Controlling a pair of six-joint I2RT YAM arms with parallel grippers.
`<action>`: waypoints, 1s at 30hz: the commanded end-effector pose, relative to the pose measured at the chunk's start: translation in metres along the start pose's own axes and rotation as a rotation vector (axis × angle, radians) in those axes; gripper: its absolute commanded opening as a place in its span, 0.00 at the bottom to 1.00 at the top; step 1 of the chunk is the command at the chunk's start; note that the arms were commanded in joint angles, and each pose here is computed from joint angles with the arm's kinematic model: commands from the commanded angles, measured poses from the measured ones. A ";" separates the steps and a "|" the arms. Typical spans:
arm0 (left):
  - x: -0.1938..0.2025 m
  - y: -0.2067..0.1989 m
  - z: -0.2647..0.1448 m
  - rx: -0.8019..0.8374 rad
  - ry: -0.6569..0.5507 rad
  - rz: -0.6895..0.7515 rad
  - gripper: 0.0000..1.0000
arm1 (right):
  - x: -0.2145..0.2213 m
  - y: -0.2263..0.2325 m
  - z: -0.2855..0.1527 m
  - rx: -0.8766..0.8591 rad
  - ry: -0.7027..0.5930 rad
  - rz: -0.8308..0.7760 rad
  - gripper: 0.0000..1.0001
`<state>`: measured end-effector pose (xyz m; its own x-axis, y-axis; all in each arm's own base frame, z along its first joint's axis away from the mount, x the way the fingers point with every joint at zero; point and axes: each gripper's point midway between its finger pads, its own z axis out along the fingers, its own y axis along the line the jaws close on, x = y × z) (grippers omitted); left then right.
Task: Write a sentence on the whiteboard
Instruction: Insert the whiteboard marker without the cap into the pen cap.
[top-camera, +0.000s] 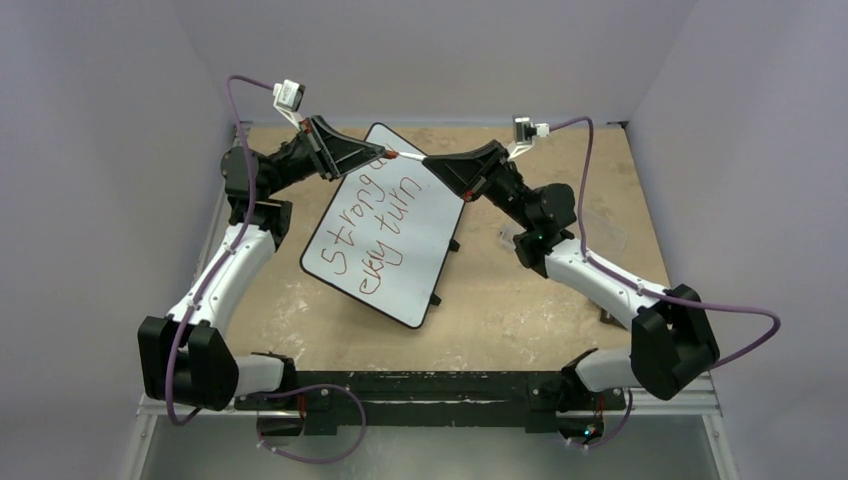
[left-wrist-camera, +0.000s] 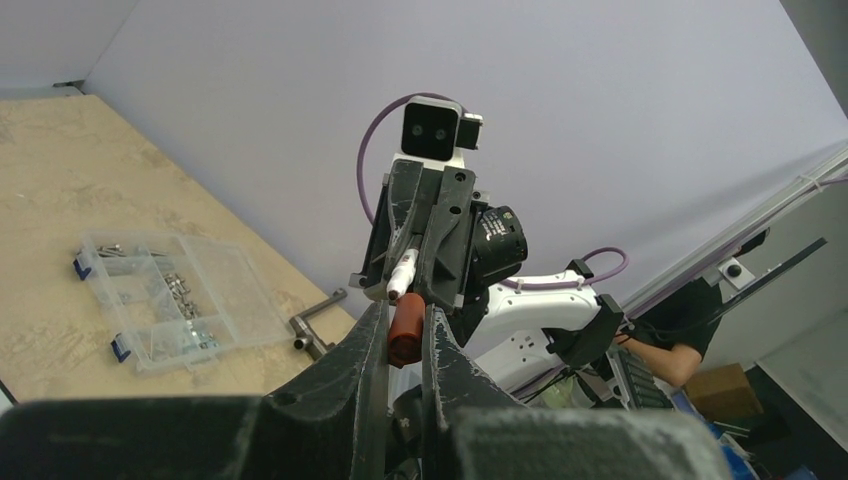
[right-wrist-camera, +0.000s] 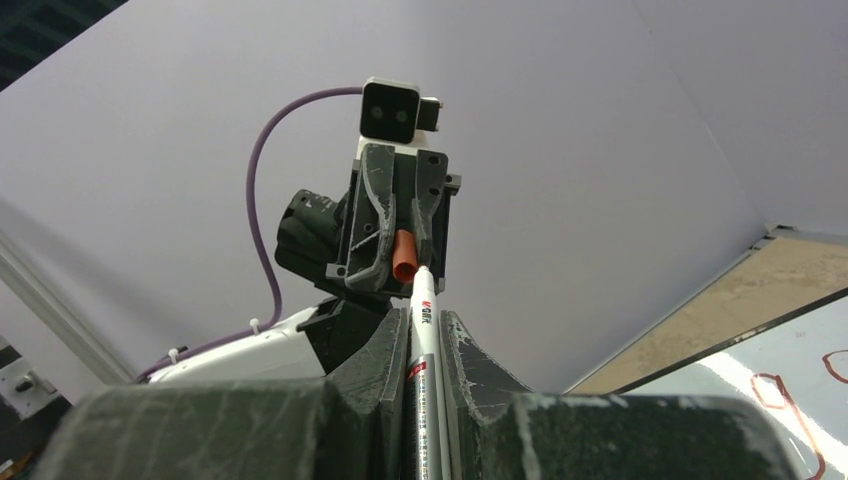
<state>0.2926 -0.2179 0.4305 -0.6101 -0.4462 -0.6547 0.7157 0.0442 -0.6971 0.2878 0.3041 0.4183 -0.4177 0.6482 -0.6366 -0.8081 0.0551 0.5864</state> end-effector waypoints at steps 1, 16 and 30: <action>-0.005 -0.009 -0.002 0.036 -0.015 0.046 0.00 | -0.013 0.020 0.006 -0.074 -0.024 -0.030 0.00; -0.005 -0.003 -0.003 0.015 -0.023 0.044 0.00 | -0.014 0.024 0.007 -0.093 -0.027 -0.019 0.00; -0.009 -0.006 -0.006 0.018 -0.041 0.056 0.00 | -0.012 0.023 0.005 -0.081 -0.023 -0.024 0.00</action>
<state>0.2984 -0.2127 0.4259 -0.6143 -0.4609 -0.6405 0.7018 0.0519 -0.7105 0.2883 0.3054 0.4170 -0.4308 0.6477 -0.6284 -0.8039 0.0410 0.5934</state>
